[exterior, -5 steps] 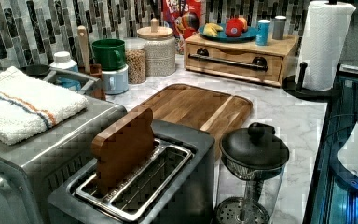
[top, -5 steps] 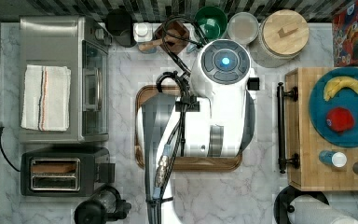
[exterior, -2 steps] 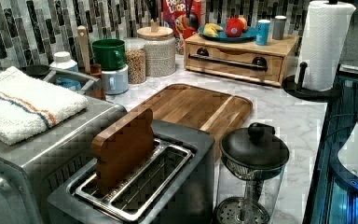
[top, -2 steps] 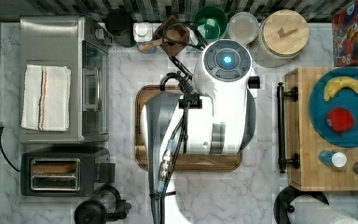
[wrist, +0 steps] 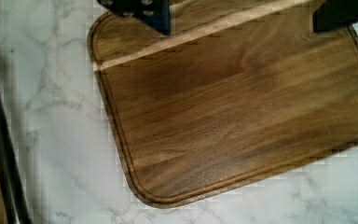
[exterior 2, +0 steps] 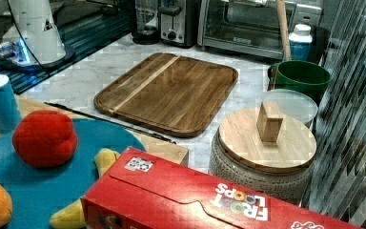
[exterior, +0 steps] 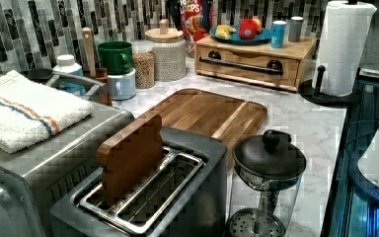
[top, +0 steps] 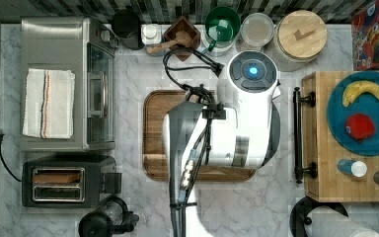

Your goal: Open the drawer.

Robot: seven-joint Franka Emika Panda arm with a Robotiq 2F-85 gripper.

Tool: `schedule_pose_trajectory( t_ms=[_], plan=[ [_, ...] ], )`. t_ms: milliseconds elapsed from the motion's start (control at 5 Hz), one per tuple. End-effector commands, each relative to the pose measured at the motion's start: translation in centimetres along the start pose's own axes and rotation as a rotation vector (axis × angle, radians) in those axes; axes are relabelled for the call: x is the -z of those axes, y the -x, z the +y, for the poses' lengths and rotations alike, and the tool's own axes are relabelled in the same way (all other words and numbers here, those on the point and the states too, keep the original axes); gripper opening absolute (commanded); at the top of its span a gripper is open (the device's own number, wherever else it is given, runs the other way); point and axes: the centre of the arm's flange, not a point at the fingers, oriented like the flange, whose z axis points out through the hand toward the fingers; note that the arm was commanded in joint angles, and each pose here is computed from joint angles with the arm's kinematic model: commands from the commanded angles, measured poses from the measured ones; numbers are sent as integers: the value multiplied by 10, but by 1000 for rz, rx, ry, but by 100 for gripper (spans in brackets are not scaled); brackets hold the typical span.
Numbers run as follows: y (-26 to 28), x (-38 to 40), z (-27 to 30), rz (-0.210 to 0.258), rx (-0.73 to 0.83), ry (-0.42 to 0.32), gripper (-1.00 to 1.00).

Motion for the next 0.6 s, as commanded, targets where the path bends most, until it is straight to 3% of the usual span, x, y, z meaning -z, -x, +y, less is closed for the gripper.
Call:
schedule_pose_trajectory(
  t_ms=[200, 600],
  plan=[
    [-10, -36, 88, 103, 325, 96, 100],
    [-20, -63, 131, 145, 414, 108, 100]
  ],
)
